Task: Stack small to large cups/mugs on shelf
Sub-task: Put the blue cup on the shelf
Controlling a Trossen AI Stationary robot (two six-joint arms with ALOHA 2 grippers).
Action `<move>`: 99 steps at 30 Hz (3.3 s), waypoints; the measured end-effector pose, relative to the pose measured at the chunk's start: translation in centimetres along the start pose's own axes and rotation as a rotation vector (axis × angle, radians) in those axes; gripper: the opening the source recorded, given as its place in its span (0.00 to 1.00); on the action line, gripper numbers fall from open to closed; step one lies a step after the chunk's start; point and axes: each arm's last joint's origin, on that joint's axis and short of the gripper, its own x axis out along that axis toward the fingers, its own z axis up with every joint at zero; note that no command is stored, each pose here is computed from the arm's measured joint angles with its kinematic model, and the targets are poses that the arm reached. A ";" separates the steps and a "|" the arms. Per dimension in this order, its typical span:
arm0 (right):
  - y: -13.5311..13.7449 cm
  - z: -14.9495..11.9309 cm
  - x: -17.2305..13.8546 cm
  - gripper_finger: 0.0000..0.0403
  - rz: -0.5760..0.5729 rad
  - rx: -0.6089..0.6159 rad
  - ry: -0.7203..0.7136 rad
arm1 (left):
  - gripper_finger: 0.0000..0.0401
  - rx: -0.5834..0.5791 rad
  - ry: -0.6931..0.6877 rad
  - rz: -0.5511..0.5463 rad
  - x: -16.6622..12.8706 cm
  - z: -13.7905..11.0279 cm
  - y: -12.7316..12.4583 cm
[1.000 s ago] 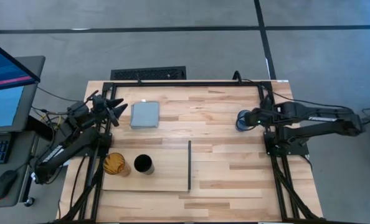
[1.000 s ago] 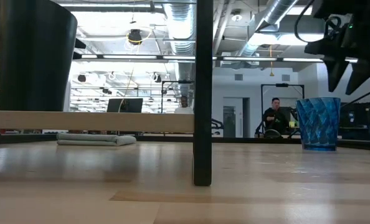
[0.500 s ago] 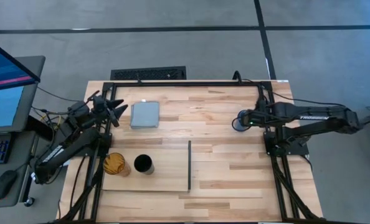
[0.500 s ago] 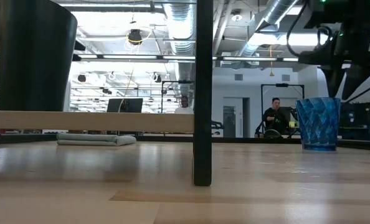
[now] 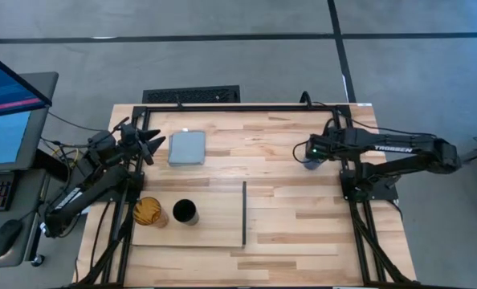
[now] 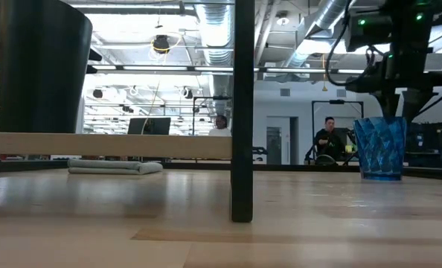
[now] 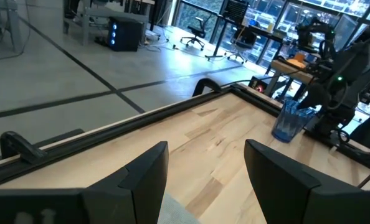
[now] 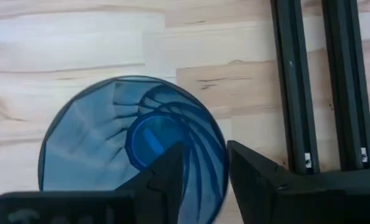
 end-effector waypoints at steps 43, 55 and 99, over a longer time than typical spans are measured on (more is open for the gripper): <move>9.9 5.3 -14.1 0.02 0.583 -0.397 -0.135 | 0.51 0.000 0.006 -0.008 0.0 0.0 0.0; 18.8 3.2 -19.5 0.02 0.557 -0.653 -0.094 | 0.51 0.000 0.013 -0.024 0.0 -0.1 -0.1; 29.2 -12.3 -14.3 0.02 0.574 -0.859 0.239 | 0.51 -0.012 0.028 -0.020 0.0 -0.2 0.0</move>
